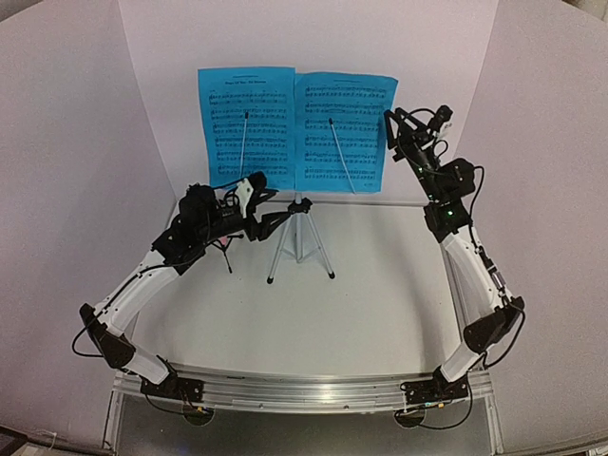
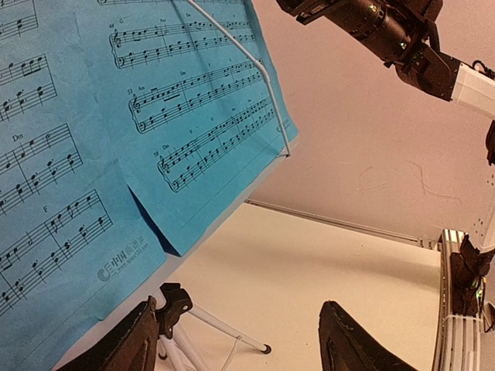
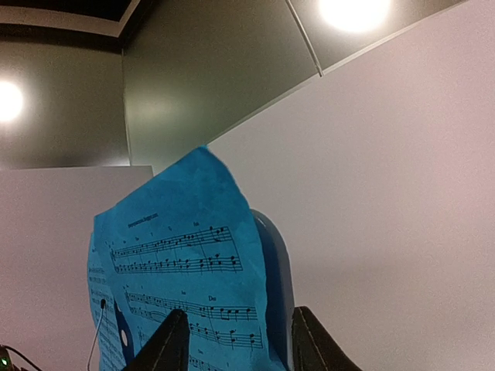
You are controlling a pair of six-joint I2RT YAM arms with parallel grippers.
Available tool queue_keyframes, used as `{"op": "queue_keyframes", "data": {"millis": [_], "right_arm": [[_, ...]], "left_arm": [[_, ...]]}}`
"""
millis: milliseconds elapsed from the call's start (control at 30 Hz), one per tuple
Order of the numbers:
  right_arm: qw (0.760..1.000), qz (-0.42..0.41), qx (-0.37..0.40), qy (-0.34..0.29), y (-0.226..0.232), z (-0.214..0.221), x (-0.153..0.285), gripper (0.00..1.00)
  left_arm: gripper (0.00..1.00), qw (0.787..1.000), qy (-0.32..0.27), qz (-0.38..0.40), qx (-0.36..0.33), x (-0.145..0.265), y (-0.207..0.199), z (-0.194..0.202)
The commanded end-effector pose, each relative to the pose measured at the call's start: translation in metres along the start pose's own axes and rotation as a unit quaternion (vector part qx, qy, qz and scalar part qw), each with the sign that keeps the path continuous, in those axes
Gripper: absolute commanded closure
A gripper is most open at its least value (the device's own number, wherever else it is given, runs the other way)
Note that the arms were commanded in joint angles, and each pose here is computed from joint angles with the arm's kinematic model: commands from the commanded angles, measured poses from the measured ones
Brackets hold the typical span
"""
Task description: Set up the instrument practice props
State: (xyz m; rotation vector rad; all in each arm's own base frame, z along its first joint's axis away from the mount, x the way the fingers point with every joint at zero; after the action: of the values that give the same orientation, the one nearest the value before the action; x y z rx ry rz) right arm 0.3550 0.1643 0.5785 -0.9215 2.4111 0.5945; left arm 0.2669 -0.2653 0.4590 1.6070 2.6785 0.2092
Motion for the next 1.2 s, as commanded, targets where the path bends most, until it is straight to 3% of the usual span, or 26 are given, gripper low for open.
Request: {"op": "queue_keyframes", "data": {"millis": [0, 33, 133, 333, 667, 833, 1167], "right_arm": [[0.999, 0.013, 0.009, -0.030, 0.016, -0.036, 0.024, 0.45], [1.000, 0.022, 0.006, -0.021, 0.016, -0.035, 0.028, 0.32], [0.998, 0.061, -0.004, 0.021, 0.015, -0.034, 0.041, 0.20], [0.976, 0.173, -0.029, 0.131, 0.005, -0.008, 0.087, 0.17], [0.886, 0.336, -0.111, 0.299, -0.021, 0.085, 0.194, 0.16], [0.856, 0.357, -0.151, 0.342, -0.028, 0.121, 0.220, 0.16], [0.841, 0.366, -0.158, 0.365, -0.032, 0.138, 0.232, 0.16]], "left_arm": [[0.28, 0.997, -0.044, 0.037, -0.047, 0.033, -0.016, -0.029], [0.27, 0.997, -0.045, 0.045, -0.053, 0.037, -0.019, -0.029], [0.27, 0.996, -0.045, 0.047, -0.060, 0.055, -0.025, -0.034], [0.26, 0.997, -0.026, 0.042, -0.059, 0.095, -0.040, -0.028], [0.27, 0.998, 0.047, -0.029, -0.027, 0.160, -0.058, 0.029], [0.28, 0.993, 0.079, -0.087, 0.010, 0.174, -0.042, 0.058], [0.28, 0.968, 0.091, -0.211, 0.104, 0.180, -0.014, 0.107]]}}
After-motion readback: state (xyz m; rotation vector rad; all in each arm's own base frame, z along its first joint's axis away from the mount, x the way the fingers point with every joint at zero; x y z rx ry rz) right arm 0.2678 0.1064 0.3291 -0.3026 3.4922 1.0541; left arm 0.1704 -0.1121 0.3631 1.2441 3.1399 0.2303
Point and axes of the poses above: each gripper's point midway between its finger pads, its own x axis back along the fingers, its own y axis along the line the jaws close on, z = x × y, the point moved 10 cm from there along x, back along the fingers, and after that the axes turned 1 degree about -x, right-handed, at the moved point
